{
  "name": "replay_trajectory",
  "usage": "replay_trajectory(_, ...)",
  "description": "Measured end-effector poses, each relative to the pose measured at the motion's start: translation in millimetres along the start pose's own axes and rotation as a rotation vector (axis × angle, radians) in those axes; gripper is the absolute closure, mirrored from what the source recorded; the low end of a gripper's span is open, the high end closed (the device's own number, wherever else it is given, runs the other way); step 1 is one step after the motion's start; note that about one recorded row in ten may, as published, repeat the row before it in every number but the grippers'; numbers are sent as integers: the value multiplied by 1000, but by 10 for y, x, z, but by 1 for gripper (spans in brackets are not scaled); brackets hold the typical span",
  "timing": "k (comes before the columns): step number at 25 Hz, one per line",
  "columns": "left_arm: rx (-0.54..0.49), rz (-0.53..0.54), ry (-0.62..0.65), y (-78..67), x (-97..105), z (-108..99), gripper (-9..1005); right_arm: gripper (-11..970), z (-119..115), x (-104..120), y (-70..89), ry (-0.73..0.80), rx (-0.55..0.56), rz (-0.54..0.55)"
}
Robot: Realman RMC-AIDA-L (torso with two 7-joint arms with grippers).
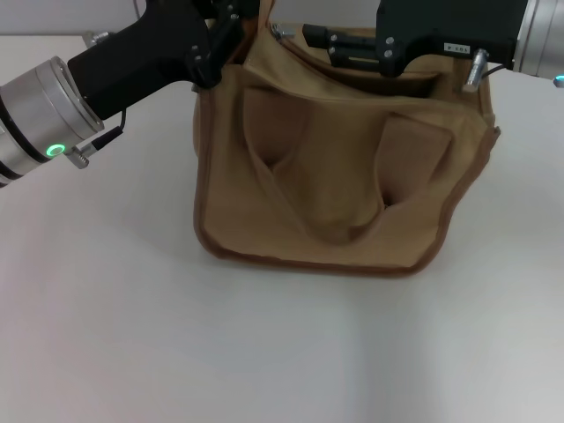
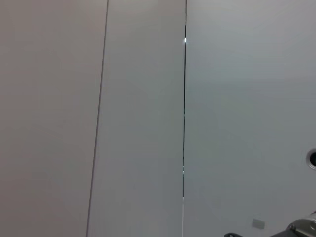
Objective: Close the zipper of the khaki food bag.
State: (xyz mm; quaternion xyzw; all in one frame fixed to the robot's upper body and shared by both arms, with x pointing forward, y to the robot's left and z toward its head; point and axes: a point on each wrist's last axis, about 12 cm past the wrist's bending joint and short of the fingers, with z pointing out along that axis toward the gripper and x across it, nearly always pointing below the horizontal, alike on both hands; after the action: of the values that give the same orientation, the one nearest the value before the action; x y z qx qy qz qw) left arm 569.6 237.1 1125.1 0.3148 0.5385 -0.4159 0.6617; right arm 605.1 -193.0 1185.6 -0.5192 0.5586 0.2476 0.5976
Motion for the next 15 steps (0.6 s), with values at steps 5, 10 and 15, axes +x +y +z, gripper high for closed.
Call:
replay_trajectory(5,2,1,-1,1,-3,6,898,296,7,39,12,9,-1,-2)
replay_trajectory(10,2,1,-2,1,-5,5,895,296,67,61,53,15,-19,-33)
replay_trajectory(15,1,1,-2,1,-5,5,892,296,166,43,82,31,-28,-57)
